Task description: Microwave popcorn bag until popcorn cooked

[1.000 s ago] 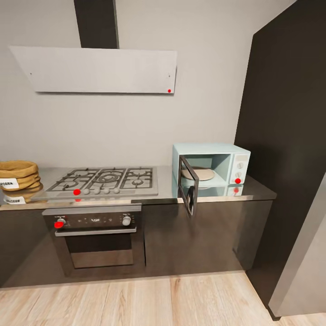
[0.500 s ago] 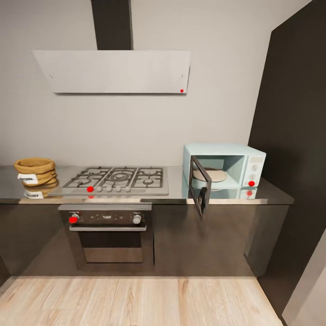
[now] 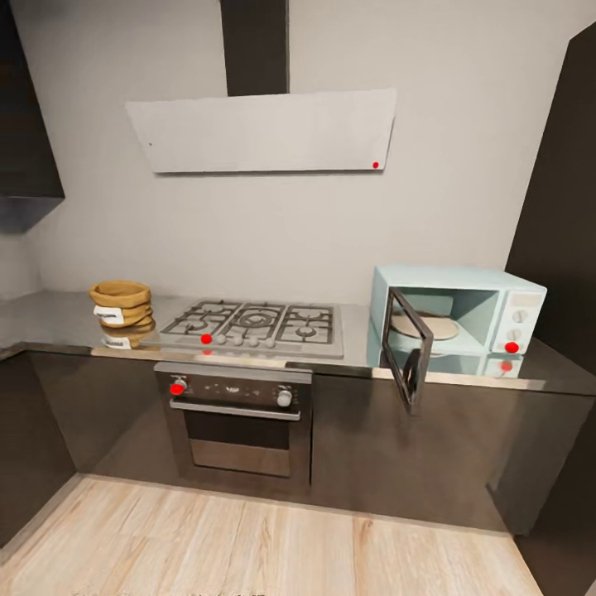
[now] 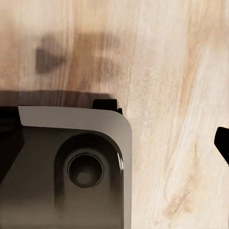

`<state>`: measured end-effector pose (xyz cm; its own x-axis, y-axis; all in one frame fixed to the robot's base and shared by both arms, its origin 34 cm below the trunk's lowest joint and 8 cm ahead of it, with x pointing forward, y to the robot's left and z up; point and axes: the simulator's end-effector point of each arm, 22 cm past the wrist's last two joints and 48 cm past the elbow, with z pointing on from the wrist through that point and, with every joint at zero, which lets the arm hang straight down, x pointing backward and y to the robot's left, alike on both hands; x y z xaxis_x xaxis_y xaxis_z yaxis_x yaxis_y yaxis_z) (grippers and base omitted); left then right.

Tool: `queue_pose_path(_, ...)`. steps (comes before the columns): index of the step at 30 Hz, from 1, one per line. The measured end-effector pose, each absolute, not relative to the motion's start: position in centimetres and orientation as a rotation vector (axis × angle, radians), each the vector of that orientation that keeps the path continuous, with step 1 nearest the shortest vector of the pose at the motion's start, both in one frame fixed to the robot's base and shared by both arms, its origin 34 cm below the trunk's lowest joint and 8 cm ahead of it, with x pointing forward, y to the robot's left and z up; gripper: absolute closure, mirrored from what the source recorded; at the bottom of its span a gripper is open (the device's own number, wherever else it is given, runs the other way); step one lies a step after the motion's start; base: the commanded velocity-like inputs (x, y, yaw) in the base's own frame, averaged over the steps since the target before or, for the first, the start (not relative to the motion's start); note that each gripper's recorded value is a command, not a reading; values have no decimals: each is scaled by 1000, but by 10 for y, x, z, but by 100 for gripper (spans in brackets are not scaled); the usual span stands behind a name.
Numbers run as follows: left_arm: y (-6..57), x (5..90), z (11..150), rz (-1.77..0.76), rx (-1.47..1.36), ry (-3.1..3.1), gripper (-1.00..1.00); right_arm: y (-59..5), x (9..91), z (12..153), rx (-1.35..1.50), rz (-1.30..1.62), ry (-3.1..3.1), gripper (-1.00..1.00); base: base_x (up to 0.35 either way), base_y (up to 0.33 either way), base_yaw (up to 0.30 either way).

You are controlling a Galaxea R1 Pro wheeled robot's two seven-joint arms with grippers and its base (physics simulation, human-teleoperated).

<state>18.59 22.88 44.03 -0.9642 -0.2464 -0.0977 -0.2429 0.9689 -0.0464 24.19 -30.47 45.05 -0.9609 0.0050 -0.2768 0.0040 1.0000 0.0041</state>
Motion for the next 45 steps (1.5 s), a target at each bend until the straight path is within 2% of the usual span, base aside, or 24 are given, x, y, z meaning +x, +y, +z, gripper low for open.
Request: queue_pose_path(45,229,187,440,-52,-376,3014,-100,-301,244,450,13,-15,2854,-100,0,0,279)
